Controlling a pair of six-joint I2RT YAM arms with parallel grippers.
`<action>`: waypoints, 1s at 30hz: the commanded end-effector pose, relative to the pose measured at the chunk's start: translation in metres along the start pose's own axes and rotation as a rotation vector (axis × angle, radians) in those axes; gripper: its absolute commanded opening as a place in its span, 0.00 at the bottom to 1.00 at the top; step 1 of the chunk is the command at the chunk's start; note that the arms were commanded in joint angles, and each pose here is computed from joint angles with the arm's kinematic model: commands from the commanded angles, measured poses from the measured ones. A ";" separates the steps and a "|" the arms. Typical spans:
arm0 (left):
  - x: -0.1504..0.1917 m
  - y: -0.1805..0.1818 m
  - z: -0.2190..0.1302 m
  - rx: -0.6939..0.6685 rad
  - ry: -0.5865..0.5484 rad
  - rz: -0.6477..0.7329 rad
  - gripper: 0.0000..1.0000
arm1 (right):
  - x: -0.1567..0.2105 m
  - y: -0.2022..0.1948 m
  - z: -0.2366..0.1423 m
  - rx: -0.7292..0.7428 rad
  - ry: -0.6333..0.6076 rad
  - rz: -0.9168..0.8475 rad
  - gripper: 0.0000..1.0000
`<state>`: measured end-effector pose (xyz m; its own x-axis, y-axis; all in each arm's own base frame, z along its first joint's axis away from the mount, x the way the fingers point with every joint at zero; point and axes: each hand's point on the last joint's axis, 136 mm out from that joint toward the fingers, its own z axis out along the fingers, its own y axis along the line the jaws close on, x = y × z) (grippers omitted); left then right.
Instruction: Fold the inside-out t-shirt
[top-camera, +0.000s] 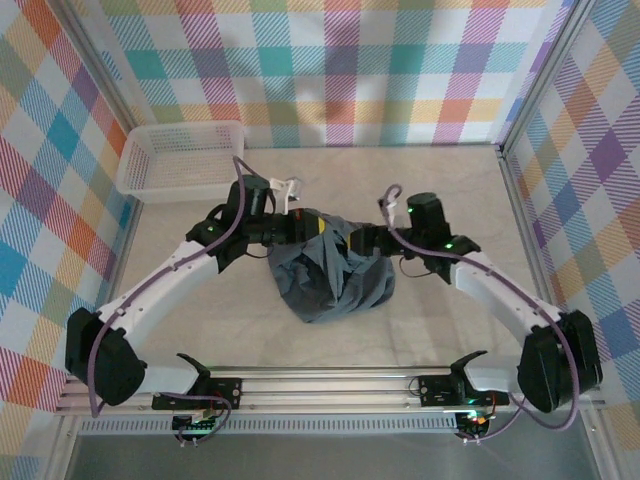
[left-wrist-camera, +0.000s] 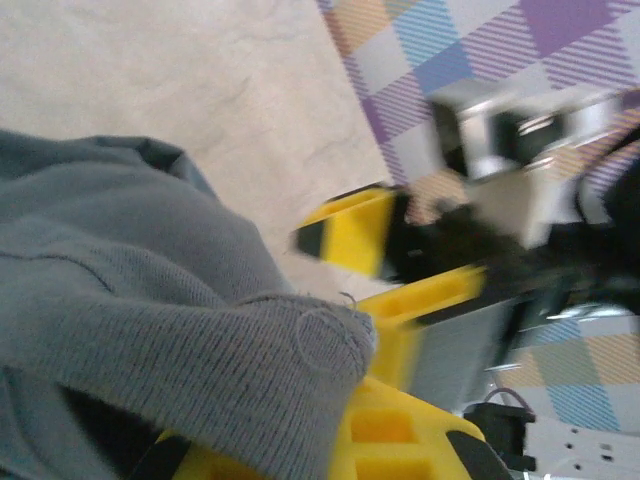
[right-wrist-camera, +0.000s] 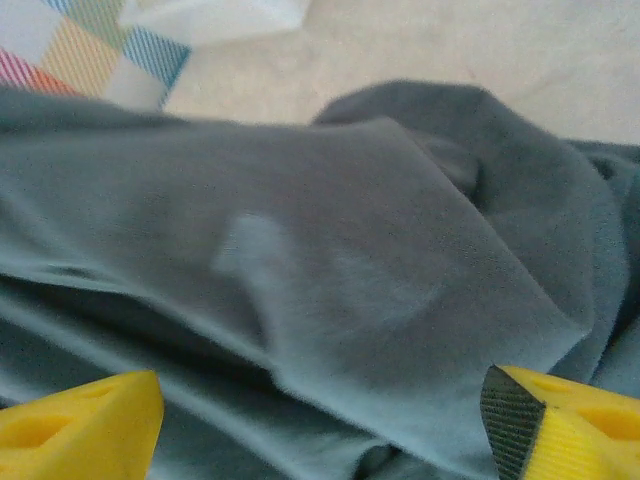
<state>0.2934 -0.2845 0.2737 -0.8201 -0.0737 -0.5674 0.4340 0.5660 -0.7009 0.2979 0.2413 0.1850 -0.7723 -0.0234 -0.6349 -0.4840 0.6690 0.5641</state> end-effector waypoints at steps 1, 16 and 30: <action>-0.006 -0.021 -0.012 0.062 -0.019 0.018 0.00 | -0.027 -0.002 0.022 0.017 -0.105 -0.153 0.84; -0.042 0.147 -0.043 -0.490 -0.050 -0.027 0.00 | -0.048 0.123 -0.057 -0.603 0.024 -0.044 0.00; -0.011 0.028 -0.055 -0.217 -0.183 0.301 0.49 | -0.079 0.117 -0.064 -0.573 0.001 -0.019 0.00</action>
<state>0.3165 -0.1929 0.2683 -0.6749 -0.1000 -0.7311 0.3945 0.7884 -0.4720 0.2790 0.2724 0.3181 -0.7815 -0.0174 -0.6236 -0.6146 0.1935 0.7648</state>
